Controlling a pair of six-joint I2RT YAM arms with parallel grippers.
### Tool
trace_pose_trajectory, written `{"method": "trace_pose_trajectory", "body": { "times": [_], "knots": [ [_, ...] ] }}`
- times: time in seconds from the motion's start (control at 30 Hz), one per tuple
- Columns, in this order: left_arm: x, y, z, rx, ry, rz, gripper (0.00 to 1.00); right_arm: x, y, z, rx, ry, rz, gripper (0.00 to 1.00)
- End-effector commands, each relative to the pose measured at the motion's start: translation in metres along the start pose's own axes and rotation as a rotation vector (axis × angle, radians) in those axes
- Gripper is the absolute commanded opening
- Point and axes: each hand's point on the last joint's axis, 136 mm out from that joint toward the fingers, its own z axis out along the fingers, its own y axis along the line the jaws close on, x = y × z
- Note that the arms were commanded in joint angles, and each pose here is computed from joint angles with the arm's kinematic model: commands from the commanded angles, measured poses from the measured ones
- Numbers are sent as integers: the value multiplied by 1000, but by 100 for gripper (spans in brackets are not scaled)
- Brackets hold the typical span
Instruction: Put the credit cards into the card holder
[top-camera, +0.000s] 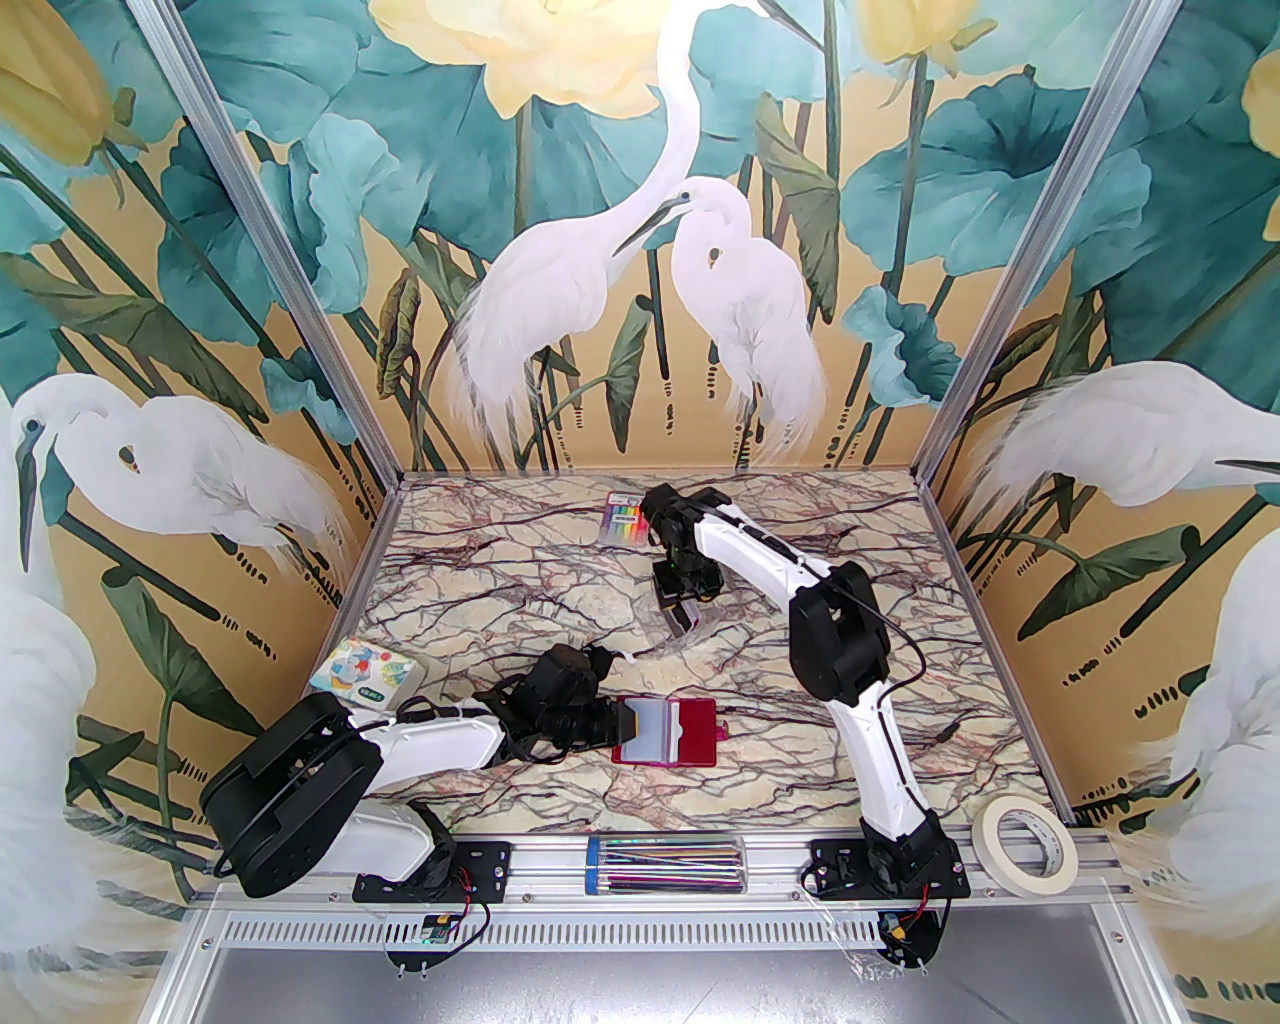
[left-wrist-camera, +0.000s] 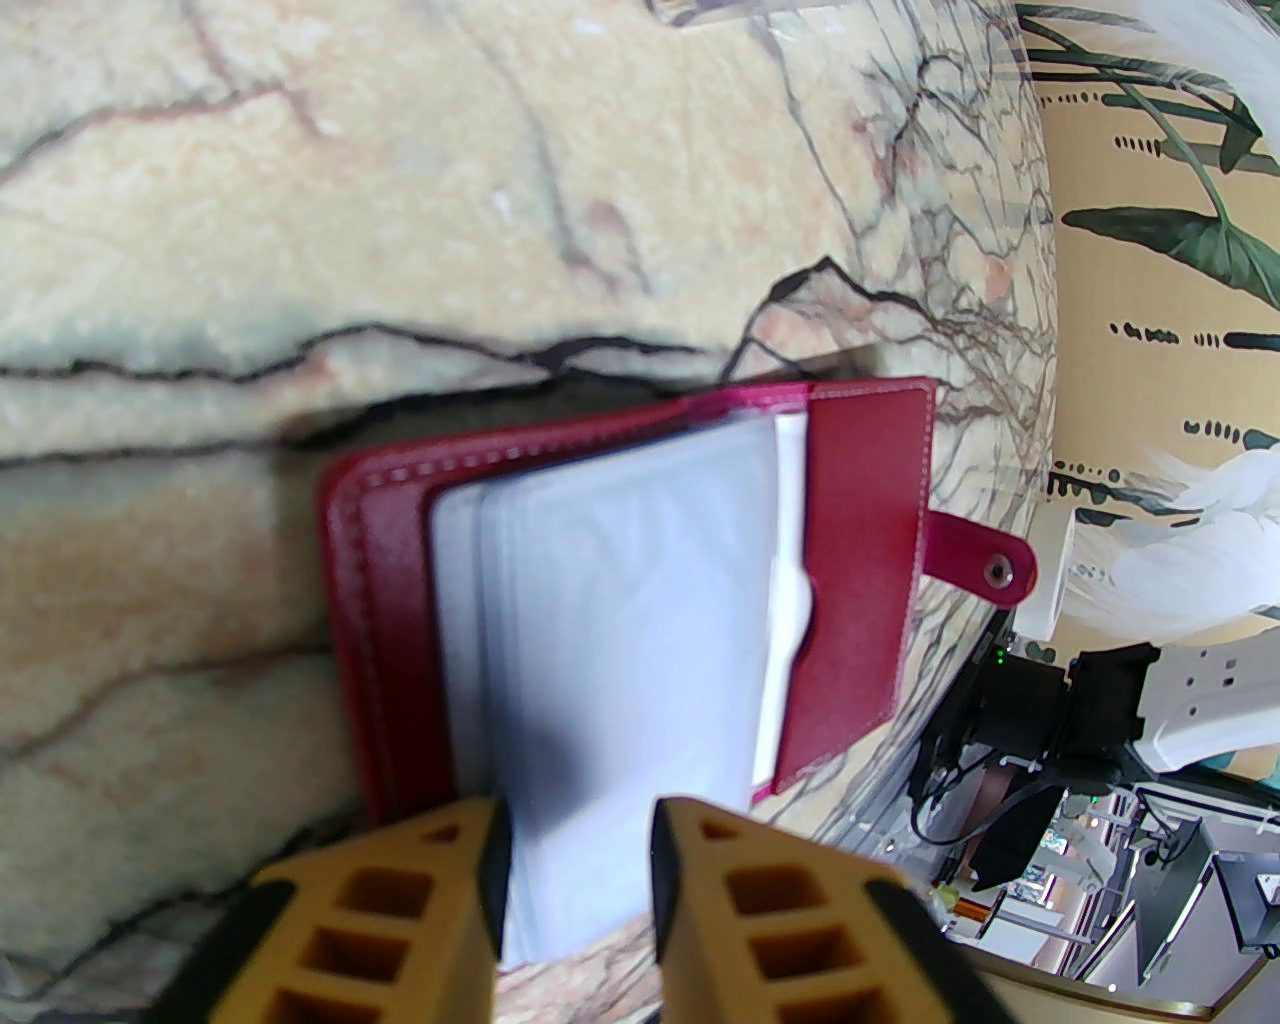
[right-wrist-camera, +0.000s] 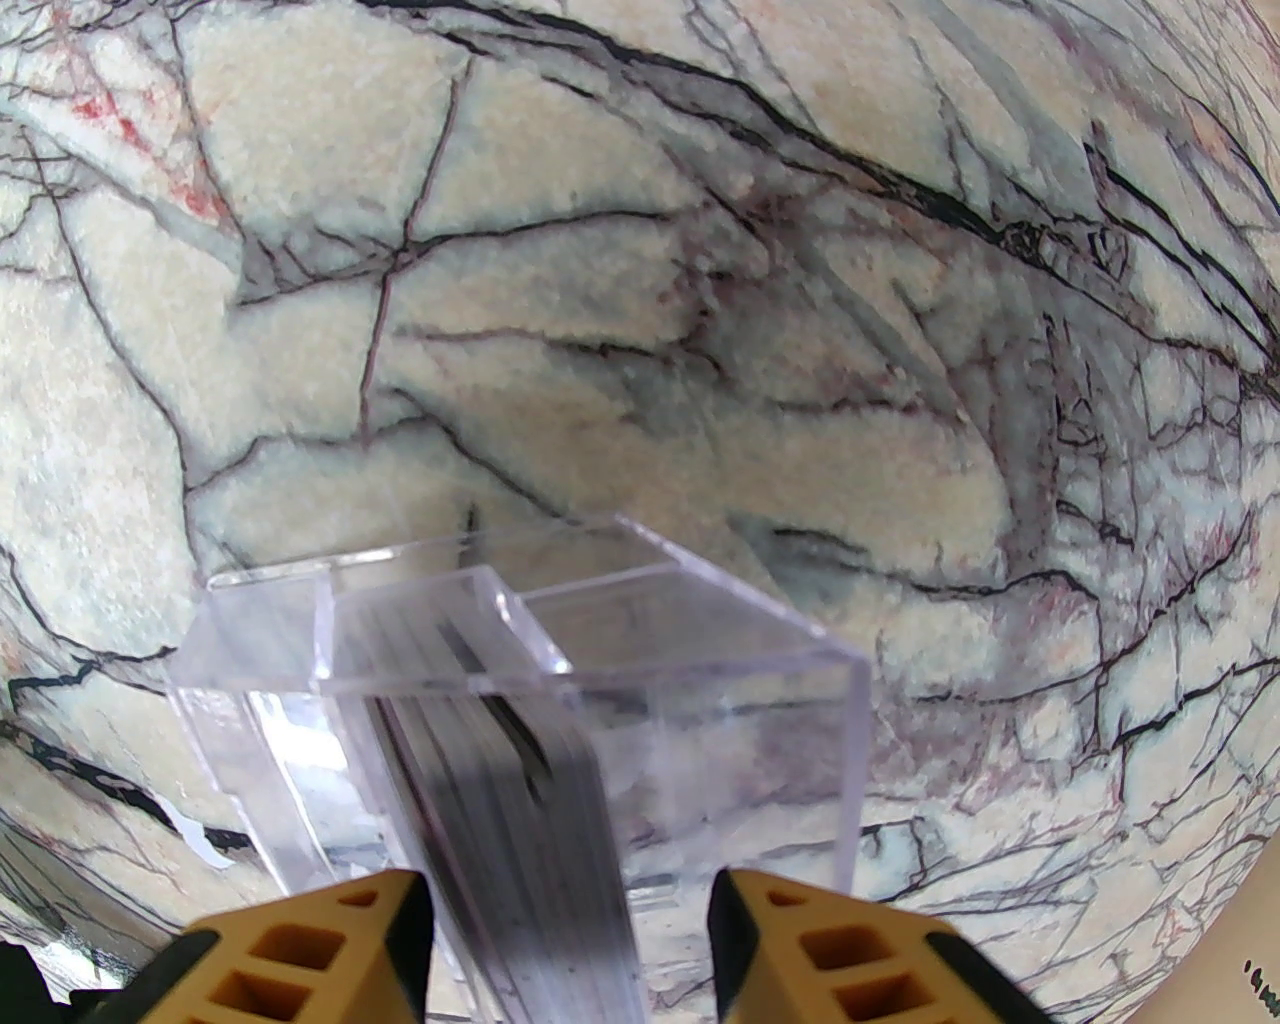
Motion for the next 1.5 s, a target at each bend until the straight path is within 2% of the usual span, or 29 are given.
{"method": "trace_pose_trajectory", "body": {
  "times": [0.0, 0.2, 0.9, 1.27, 1.47],
  "knots": [
    [11, 17, 2, -62, 28, -9, 30, -1, -1, 2, 23, 5, 17, 49],
    [12, 17, 2, -63, 31, -8, 30, -1, 1, 2, 20, 5, 31, 48],
    [12, 18, 2, -64, 31, -8, 30, -3, -18, -10, 188, -18, -33, 47],
    [14, 19, 2, -63, 35, -11, 30, -2, -18, -19, 192, -27, -27, 41],
    [13, 18, 2, -62, 33, -11, 30, -3, -6, -21, 128, -29, -31, 50]
  ]
}}
